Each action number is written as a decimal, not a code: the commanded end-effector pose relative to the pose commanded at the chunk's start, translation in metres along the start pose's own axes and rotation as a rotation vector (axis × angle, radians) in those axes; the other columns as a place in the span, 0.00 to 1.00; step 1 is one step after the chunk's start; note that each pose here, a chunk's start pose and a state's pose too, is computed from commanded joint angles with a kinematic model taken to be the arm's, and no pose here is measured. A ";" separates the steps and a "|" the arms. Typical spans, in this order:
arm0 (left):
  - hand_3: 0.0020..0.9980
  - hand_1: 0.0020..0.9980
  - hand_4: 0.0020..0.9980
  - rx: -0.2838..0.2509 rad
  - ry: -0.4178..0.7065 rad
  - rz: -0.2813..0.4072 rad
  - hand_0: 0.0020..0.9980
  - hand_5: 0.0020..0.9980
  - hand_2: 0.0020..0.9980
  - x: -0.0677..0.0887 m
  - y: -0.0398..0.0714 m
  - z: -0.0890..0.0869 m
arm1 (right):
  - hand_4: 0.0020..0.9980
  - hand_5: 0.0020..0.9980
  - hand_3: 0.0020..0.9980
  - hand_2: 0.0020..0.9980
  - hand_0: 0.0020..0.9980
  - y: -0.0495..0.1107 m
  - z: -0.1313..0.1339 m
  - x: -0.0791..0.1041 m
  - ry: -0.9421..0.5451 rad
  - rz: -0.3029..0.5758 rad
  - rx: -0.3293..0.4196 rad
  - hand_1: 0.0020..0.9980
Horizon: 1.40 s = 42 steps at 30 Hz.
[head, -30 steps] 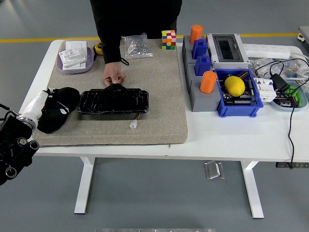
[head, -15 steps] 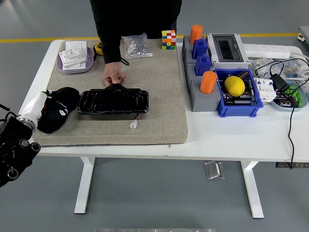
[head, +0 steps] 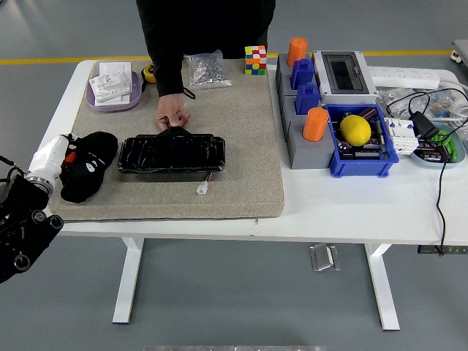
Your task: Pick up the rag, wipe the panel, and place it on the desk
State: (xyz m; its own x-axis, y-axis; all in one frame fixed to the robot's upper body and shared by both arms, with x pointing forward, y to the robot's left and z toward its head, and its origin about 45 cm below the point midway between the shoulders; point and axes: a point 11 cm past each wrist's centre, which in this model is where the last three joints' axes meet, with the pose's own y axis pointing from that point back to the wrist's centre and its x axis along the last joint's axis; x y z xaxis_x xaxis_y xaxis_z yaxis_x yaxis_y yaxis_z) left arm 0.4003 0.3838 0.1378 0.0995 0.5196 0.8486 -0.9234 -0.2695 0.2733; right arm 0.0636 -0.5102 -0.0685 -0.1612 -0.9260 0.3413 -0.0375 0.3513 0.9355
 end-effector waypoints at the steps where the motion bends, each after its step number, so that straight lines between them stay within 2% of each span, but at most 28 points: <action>1: 0.59 0.23 0.47 0.002 -0.001 -0.001 0.29 0.00 0.74 -0.001 0.000 0.000 | 0.91 0.57 0.58 0.70 0.73 0.000 0.000 0.000 -0.002 0.001 0.002 0.67; 3: 0.59 0.23 0.47 0.002 -0.003 -0.002 0.29 0.00 0.74 -0.001 0.000 0.000 | 0.91 0.57 0.58 0.70 0.73 0.000 -0.001 0.001 -0.007 0.002 0.007 0.67; 4: 0.57 0.18 0.40 0.001 -0.004 -0.001 0.25 0.00 0.70 -0.001 0.000 0.000 | 0.91 0.57 0.58 0.70 0.73 0.000 -0.001 0.001 -0.008 0.004 0.008 0.67; 9: 0.57 0.18 0.40 -0.013 0.006 0.022 0.25 0.00 0.70 0.002 0.000 0.003 | 0.91 0.57 0.58 0.70 0.73 0.001 -0.004 0.002 -0.014 0.008 0.014 0.67; 10: 0.49 0.14 0.24 -0.016 0.008 0.025 0.23 0.00 0.57 0.003 0.000 0.004 | 0.91 0.57 0.58 0.70 0.73 0.001 -0.004 0.002 -0.014 0.009 0.015 0.67; 15: 0.49 0.14 0.24 -0.032 0.032 0.050 0.23 0.00 0.57 0.006 0.000 0.006 | 0.91 0.57 0.58 0.70 0.73 0.001 -0.004 0.002 -0.015 0.008 0.015 0.67; 16: 0.39 0.14 0.30 -0.036 0.037 0.055 0.22 0.00 0.49 0.006 0.000 0.006 | 0.91 0.57 0.58 0.70 0.72 0.001 -0.004 0.002 -0.015 0.008 0.015 0.67; 21: 0.39 0.14 0.30 -0.041 0.047 0.062 0.22 0.00 0.49 0.007 0.000 0.006 | 0.91 0.57 0.58 0.70 0.72 0.001 -0.004 0.002 -0.017 0.008 0.015 0.67; 22: 0.32 0.14 0.32 -0.041 0.049 0.061 0.22 0.00 0.48 0.007 0.000 0.005 | 0.92 0.57 0.58 0.70 0.72 0.001 -0.004 0.002 -0.016 0.007 0.015 0.67; 33: 0.33 0.15 0.32 -0.039 0.069 0.071 0.22 0.00 0.48 0.009 0.000 0.004 | 0.92 0.57 0.58 0.70 0.72 0.001 -0.004 0.001 -0.018 0.005 0.013 0.67; 38: 0.33 0.16 0.32 -0.050 0.084 0.096 0.22 0.00 0.49 0.016 0.001 0.004 | 0.92 0.57 0.58 0.70 0.72 0.000 -0.002 0.000 -0.014 0.003 0.006 0.67; 42: 0.34 0.15 0.32 -0.077 0.093 0.120 0.22 0.00 0.48 0.025 0.003 0.011 | 0.93 0.58 0.59 0.70 0.72 0.000 0.000 -0.001 -0.012 0.002 0.000 0.67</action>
State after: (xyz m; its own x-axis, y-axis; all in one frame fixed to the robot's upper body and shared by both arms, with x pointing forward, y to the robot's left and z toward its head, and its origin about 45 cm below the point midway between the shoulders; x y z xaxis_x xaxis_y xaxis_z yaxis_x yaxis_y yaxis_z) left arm 0.4037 0.3867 0.1647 -0.0452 0.5613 0.8264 -0.9525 -0.2736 0.1337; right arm 0.0641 -0.5097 -0.0688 -0.1730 -0.9236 0.3422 -0.0370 0.3532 0.9348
